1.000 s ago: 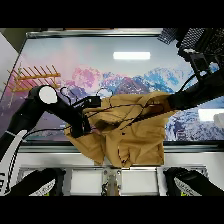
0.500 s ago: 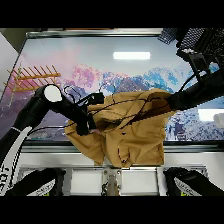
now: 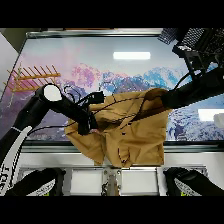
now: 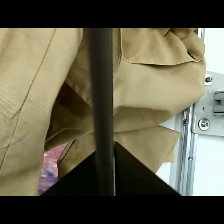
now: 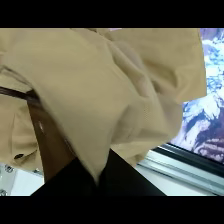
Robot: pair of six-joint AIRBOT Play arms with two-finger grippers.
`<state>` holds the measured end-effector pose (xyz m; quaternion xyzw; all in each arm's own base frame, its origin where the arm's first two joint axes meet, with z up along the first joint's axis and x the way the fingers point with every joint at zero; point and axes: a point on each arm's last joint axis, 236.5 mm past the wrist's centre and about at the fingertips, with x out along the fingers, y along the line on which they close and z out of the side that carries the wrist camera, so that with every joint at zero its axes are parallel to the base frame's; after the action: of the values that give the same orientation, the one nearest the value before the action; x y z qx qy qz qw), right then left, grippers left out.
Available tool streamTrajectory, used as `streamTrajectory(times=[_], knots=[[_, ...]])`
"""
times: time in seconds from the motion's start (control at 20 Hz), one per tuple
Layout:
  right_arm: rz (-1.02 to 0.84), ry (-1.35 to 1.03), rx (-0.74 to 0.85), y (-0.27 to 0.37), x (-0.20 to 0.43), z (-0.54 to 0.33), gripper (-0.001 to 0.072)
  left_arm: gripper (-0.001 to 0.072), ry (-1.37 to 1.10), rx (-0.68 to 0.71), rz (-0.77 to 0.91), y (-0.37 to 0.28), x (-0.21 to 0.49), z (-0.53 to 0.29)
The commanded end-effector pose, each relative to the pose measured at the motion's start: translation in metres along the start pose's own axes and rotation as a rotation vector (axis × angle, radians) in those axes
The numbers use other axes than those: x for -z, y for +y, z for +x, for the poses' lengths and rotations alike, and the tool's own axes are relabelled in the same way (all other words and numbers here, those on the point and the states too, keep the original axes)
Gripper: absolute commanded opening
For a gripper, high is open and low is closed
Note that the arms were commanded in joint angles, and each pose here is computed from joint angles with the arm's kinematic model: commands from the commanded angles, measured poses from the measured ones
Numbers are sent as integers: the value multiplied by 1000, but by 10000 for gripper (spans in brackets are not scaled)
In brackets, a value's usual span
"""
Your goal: Fold the clothes and pants, and hang the long-sleeved shirts on hangers.
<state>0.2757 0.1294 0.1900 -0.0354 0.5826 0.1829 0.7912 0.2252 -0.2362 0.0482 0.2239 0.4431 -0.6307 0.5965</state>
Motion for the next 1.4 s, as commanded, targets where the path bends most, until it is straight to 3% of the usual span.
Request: streamTrajectory(times=[0.0,0.8,1.05,1.35], knots=[[-60,-77,-47,32,-17,2,20,11,-10,-2,19,0,-3,0],[-423,-202,-223,171,-33,30,20,11,-20,5,19,-1,-5,0],[-354,-123,-40,120,-20,7,20,11,66,55,1,-8,23,-7],[-126,-88,103,50,-16,-39,20,11,74,84,-28,-12,32,-14]])
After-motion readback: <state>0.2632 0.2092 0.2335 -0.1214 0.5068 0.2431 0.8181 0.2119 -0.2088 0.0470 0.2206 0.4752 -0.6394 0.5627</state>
